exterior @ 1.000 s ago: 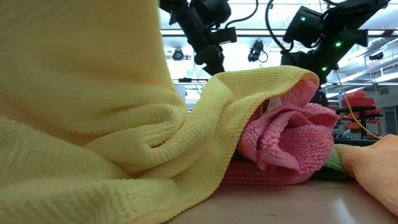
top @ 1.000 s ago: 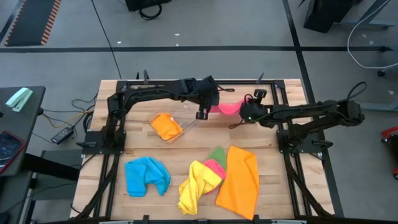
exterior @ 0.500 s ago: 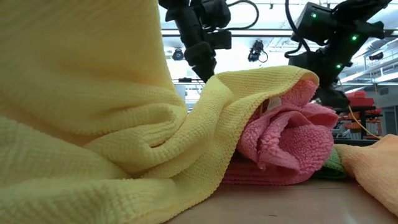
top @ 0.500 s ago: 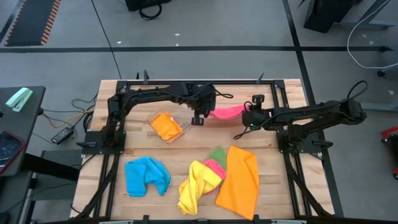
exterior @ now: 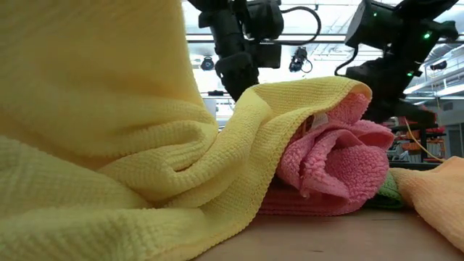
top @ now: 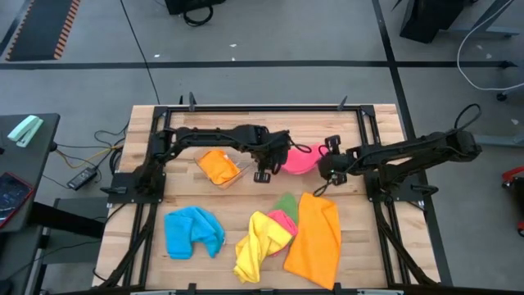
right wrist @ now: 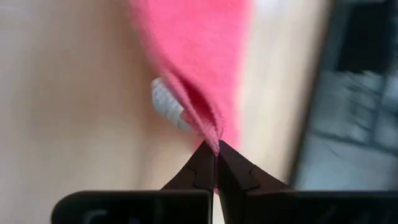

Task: Fold microfiber towels
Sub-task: Fold the pink microfiber towel

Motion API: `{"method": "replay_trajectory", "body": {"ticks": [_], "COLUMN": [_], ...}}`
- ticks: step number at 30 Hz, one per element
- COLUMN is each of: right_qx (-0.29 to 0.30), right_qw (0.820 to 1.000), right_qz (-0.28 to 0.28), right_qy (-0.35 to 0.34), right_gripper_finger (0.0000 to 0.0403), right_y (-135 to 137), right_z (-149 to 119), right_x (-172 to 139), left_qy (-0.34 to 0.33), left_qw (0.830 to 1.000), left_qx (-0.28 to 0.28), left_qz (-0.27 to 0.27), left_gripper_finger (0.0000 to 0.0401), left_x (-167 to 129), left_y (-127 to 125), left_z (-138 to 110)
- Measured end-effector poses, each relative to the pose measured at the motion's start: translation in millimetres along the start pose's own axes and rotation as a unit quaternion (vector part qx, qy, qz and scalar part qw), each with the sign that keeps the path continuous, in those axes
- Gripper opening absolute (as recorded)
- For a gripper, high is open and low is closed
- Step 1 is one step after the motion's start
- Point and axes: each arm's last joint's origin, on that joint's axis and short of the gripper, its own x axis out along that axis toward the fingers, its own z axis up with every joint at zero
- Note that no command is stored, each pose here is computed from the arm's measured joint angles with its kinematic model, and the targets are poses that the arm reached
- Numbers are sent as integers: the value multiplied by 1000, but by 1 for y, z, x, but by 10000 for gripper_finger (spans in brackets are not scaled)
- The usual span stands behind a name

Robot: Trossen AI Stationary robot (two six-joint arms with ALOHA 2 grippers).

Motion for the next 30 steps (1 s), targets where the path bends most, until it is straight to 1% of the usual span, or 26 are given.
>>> {"method": "replay_trajectory", "body": {"ticks": [3,5,7,11,14,19,24,27,30], "right_qx": [-13,-16,-22,-10,-28,-46,-55,-37,-8], "right_qw": [998,996,993,990,986,985,984,986,987], "right_qz": [58,86,111,141,158,161,163,149,141], "right_qy": [-23,-29,-27,-24,-38,-47,-50,-61,-75], "right_gripper_finger": [12,12,13,22,40,92,149,167,172], "right_y": [8,14,19,28,34,40,41,35,28], "right_z": [3,5,5,6,8,10,11,18,25], "right_x": [-1,-2,-3,-5,-9,-13,-17,-22,-30], "left_qy": [6,4,19,24,25,23,24,29,47], "left_qw": [1000,1000,1000,999,999,1000,999,999,998], "left_qx": [7,7,8,14,12,7,23,34,36], "left_qz": [-5,-6,-12,-16,-17,-18,-21,-24,-29], "left_gripper_finger": [15,12,14,33,41,45,78,105,123], "left_x": [5,10,14,17,21,24,25,24,24], "left_y": [-7,-12,-16,-23,-27,-31,-37,-40,-41], "left_z": [2,4,3,3,5,7,8,7,4]}}
